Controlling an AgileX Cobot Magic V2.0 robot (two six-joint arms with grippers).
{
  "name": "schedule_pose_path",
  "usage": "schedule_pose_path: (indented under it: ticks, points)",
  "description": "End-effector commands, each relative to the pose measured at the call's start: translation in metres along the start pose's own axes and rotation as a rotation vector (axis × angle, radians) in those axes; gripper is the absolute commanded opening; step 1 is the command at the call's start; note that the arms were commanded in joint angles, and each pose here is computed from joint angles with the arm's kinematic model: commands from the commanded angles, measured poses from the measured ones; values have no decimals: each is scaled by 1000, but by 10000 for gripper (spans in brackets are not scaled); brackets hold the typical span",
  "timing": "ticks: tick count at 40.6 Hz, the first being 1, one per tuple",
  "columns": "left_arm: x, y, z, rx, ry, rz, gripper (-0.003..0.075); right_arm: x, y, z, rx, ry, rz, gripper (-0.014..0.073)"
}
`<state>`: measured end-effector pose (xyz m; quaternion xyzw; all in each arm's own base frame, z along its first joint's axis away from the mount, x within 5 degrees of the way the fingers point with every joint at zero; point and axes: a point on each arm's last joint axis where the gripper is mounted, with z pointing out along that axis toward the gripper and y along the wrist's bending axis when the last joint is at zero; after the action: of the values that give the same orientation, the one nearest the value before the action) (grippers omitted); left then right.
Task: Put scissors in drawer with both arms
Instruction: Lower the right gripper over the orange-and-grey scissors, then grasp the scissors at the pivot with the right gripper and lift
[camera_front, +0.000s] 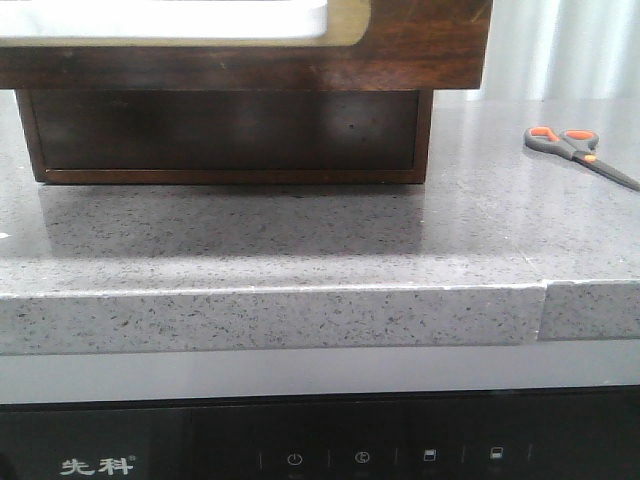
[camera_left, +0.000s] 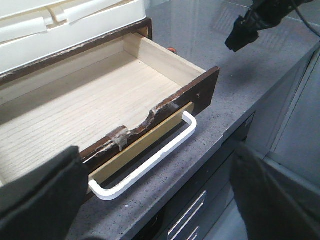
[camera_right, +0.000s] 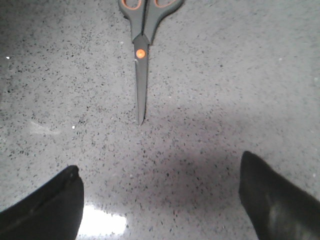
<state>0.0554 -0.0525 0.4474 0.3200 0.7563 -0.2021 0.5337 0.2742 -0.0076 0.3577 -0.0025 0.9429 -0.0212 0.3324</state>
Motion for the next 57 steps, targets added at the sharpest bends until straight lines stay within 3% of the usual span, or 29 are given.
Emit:
schedule_pose_path:
  ticks: [1,13,25,50,57]
  points:
    - [-14,-1,-3,11,-101,-11,564,-23,-2,2,-2,-22,-24,647]
    - [-14,-1,-3,11,-101,-11,564,-56,6,55,-96,128,-40,637]
    - [-14,-1,-3,11,-101,-11,564,-79,6,106,-102,197,-40,468]
    - [-14,-1,-3,11,-101,-11,564,-101,9,172,-128,277,-34,463]
    - [-14,-1,-3,11,-101,-11,564,-101,9,173,-129,284,-35,298]
